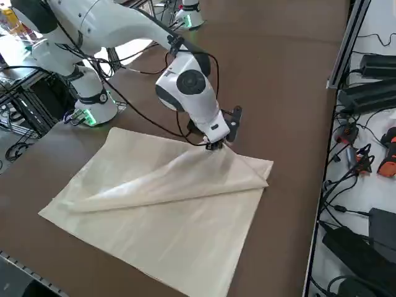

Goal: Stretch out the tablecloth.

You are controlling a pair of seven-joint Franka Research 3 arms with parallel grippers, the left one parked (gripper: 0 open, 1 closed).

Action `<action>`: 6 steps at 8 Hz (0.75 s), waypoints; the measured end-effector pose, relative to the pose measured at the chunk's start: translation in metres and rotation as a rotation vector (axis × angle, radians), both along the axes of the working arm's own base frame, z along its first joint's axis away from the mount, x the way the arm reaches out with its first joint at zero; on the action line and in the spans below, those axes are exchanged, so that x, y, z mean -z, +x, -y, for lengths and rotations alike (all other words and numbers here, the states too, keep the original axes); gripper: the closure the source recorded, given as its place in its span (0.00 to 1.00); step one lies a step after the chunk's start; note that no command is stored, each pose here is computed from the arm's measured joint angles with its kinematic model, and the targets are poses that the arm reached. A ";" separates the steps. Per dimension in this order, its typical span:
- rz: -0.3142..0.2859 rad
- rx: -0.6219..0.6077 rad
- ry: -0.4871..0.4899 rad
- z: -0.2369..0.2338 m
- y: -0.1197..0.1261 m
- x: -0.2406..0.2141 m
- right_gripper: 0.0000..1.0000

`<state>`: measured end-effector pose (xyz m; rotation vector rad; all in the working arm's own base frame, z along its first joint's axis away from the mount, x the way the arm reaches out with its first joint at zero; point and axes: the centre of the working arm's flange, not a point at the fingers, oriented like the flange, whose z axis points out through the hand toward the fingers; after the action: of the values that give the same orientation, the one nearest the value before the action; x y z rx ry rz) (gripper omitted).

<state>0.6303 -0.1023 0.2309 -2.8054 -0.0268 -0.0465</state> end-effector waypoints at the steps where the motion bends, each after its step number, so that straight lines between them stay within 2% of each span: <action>1: -0.027 0.045 0.015 -0.015 0.001 0.003 0.99; 3: -0.065 0.134 0.042 -0.039 0.005 0.011 0.99; 6: -0.080 0.281 0.097 -0.076 0.018 0.024 0.99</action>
<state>0.6483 -0.0268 0.2071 -2.6900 0.3777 -0.0014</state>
